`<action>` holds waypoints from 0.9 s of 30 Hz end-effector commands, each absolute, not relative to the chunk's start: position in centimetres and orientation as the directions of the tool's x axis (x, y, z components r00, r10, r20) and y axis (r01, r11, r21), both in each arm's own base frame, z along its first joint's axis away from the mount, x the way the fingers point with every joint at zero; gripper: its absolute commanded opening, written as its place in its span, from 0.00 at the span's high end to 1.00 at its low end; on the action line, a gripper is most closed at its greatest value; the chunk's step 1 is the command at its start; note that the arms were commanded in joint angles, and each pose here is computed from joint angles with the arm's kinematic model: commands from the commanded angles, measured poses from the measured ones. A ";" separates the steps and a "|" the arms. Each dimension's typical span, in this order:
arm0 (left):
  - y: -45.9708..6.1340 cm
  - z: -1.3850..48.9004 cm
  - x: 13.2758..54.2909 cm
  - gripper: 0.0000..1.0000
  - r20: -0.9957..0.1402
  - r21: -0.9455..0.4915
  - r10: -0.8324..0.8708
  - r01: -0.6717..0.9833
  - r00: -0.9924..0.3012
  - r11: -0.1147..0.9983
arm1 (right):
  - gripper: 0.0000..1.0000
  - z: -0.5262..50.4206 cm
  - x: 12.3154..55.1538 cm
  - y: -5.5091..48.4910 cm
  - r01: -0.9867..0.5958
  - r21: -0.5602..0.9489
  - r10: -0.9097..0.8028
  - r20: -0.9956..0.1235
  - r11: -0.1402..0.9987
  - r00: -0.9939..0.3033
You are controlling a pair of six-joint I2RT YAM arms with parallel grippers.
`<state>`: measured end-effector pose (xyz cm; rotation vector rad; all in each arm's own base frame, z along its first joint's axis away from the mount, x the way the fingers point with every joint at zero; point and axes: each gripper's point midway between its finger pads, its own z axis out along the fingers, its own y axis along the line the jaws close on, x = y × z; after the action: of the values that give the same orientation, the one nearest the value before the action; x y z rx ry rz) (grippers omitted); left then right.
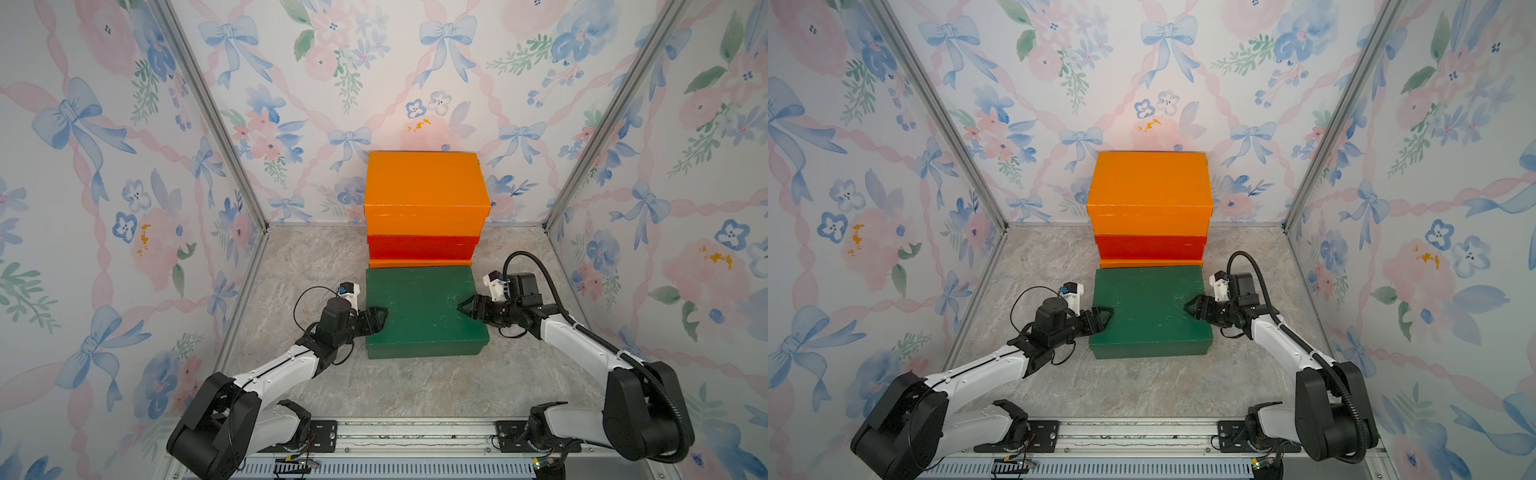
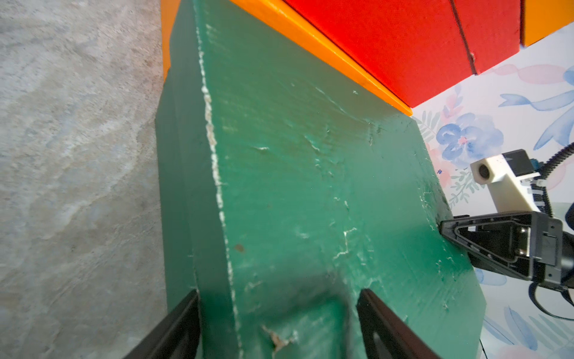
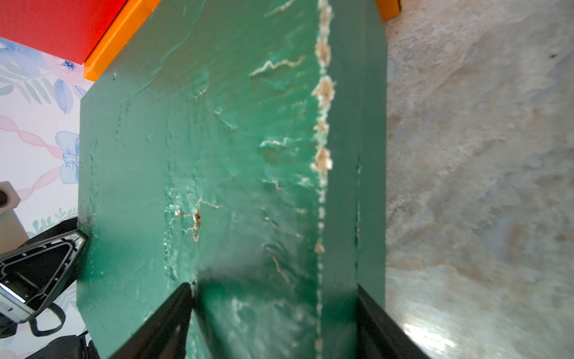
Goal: Stack the shoeboxes
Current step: Pick up the shoebox from the center of the board.
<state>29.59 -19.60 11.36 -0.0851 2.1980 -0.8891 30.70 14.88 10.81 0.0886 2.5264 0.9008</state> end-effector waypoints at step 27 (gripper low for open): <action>-21.3 16.5 28.2 0.30 -0.660 -0.653 -0.304 0.325 -0.687 0.684 | 0.24 16.3 27.8 19.3 -0.261 0.655 0.080 -0.442 0.709 -0.894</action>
<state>28.77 -18.45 12.38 -0.1105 2.1928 -0.8574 28.86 16.13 12.86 0.0203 2.5455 0.8756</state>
